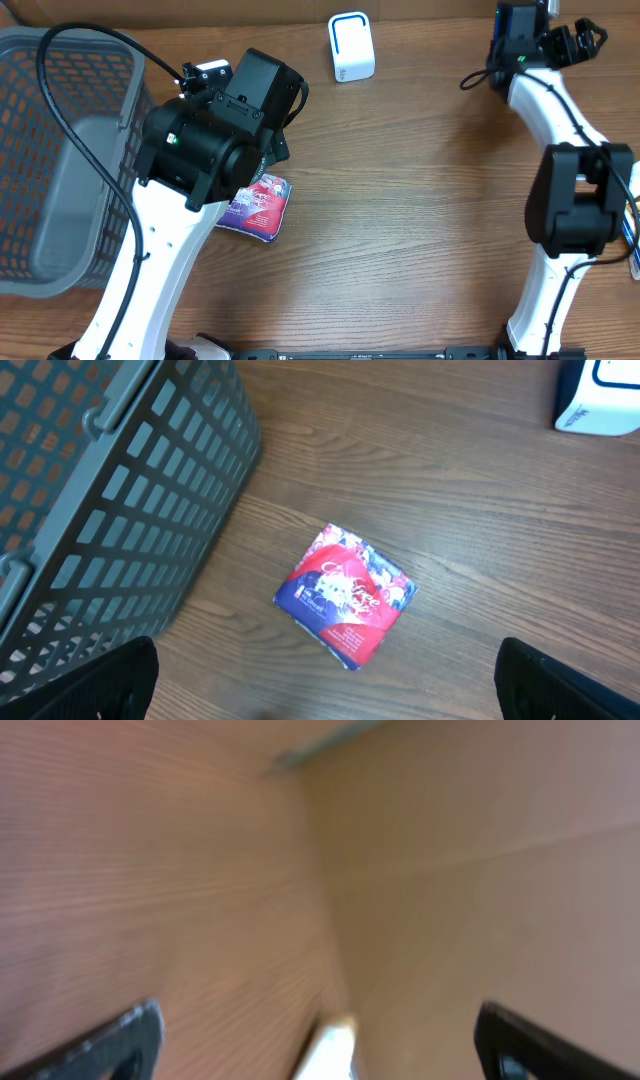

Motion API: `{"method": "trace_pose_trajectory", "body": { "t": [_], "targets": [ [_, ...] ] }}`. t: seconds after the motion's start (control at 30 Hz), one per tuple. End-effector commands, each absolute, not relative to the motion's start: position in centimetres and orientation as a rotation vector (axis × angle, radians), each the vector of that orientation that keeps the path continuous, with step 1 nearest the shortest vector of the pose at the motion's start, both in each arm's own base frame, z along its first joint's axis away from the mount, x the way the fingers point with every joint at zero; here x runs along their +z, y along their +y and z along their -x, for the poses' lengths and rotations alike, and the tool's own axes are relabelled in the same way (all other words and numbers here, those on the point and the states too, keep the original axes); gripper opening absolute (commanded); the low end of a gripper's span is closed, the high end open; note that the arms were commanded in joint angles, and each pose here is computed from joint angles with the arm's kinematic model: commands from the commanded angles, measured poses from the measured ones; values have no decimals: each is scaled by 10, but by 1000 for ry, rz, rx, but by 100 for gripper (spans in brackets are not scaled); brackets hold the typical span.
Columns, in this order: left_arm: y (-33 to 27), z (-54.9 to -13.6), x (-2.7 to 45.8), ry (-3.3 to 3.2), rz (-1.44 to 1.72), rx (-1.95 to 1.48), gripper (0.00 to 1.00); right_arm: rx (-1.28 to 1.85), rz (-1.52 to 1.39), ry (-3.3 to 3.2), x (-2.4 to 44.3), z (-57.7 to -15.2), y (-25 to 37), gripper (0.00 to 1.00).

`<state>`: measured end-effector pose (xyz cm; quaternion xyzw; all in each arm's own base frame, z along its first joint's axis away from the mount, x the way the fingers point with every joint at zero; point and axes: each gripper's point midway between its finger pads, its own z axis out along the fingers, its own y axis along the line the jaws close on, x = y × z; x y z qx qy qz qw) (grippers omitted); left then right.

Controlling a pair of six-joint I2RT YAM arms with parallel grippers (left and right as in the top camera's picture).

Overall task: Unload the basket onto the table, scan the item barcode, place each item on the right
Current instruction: 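Move the right gripper to the red Carefree pack and grasp it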

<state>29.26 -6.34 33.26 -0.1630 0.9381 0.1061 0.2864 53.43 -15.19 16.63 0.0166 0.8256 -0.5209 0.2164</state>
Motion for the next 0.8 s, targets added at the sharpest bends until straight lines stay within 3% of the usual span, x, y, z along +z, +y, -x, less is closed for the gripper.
{"method": "trace_pose_trajectory", "body": {
  "t": [0.0,0.17,0.2,0.4,0.6,0.77],
  "targets": [
    [-65,-292,333,2505,442,279,100,-925,-348,2395,181,-510,-144,100],
    [-65,-292,333,2505,442,279,100,-163,-822,2764,134,-429,-103,100],
    [-65,-292,333,2505,442,279,100,129,-882,2878,123,-410,-73,100],
    [-65,-292,333,2505,442,279,100,1094,-524,2882,115,-408,71,100],
    [-65,-292,333,2505,442,279,100,1254,-118,2860,80,-390,193,100],
    [-65,-292,333,2505,442,279,100,1293,138,2743,82,-389,281,100]
  ]
}}
